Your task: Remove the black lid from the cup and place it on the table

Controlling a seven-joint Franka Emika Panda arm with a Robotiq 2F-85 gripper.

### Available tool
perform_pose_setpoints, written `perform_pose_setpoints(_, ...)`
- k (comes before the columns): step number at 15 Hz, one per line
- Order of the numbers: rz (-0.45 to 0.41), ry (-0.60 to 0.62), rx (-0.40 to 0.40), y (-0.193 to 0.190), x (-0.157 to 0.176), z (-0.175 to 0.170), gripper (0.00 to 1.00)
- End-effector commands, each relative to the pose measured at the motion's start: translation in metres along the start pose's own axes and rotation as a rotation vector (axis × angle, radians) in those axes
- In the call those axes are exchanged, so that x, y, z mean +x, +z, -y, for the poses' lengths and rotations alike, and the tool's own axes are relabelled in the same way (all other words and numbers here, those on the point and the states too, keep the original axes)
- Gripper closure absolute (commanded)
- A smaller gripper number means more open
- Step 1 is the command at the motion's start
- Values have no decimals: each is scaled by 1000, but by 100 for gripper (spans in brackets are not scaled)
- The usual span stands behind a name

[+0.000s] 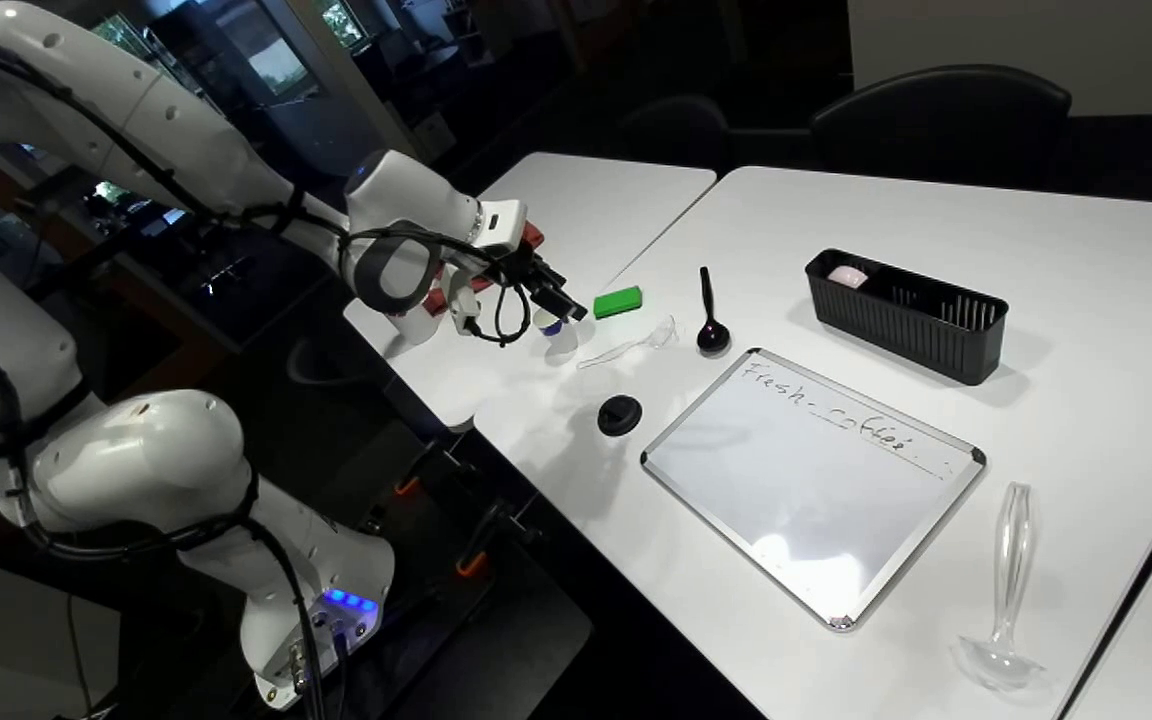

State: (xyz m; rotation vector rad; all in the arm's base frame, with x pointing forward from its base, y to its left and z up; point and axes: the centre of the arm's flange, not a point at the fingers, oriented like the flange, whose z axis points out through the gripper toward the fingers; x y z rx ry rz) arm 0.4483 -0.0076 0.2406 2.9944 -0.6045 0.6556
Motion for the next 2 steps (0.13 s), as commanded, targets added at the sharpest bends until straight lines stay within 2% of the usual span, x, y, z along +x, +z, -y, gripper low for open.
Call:
perform_pose_setpoints(1, 20, -17, 2, -33, -4, 13, 0)
perform_pose_setpoints(2, 19, -20, 4, -33, -4, 15, 0)
